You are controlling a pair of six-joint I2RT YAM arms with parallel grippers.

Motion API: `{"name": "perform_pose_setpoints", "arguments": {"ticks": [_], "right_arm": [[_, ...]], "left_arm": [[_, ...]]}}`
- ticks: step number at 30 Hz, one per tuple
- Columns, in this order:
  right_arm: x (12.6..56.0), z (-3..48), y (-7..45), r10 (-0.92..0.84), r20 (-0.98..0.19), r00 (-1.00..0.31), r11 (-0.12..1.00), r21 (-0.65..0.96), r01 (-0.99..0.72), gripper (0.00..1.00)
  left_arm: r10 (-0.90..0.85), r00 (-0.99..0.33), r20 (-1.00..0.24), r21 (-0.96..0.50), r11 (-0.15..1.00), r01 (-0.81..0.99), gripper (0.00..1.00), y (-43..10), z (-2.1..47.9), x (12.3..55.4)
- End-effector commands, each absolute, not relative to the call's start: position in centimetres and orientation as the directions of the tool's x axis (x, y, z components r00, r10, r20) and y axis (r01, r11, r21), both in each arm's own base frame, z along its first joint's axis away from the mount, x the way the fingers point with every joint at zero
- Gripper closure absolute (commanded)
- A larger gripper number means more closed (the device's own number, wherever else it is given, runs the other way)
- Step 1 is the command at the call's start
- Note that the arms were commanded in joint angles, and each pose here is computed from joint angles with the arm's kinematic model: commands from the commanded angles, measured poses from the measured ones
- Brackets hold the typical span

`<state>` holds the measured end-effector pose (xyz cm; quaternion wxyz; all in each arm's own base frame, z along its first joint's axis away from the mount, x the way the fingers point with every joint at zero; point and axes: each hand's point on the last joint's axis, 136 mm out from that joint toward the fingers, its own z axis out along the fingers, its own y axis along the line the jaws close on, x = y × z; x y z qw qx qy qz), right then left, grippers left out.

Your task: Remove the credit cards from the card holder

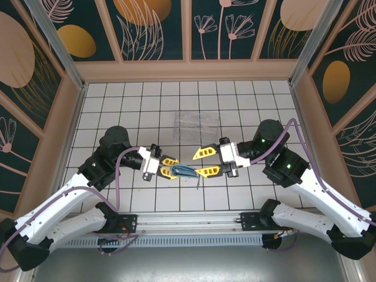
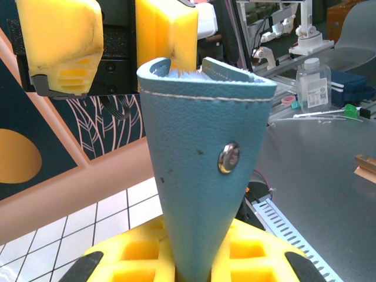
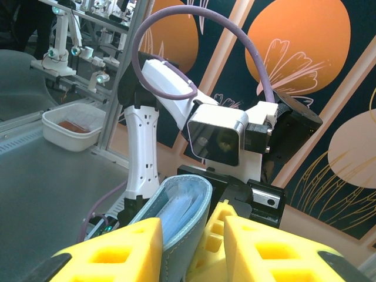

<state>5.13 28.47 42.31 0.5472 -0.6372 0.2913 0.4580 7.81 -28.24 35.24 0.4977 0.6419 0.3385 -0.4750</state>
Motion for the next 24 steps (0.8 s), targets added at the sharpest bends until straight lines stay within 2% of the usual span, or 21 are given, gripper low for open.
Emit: {"name": "perform_pose_setpoints", "arguments": {"ticks": [1,8,13,17,24], "right_arm": [[4.5,43.1,28.5,0.162,-0.900,0.404,-0.249,-0.434,-0.866,0.62],[5.2,42.9,28.7,0.138,-0.901,0.410,-0.209,-0.431,-0.878,0.60],[5.6,42.5,29.0,0.116,-0.911,0.396,-0.206,-0.413,-0.887,0.70],[5.9,41.9,29.0,0.093,-0.914,0.395,-0.194,-0.406,-0.893,0.74],[6.7,39.8,29.4,0.012,-0.934,0.356,-0.192,-0.352,-0.916,0.74]], "left_arm": [[-0.094,0.381,-0.920,0.392,-0.270,0.880,1.00,-28.0,36.9,7.3],[-0.101,0.386,-0.917,0.398,-0.273,0.876,1.00,-27.9,37.1,7.2],[-0.101,0.385,-0.917,0.398,-0.274,0.876,1.00,-27.9,37.1,7.1],[-0.107,0.392,-0.914,0.406,-0.273,0.872,1.00,-27.8,37.2,7.0],[-0.115,0.401,-0.909,0.417,-0.271,0.868,1.00,-27.8,37.4,7.0]]}}
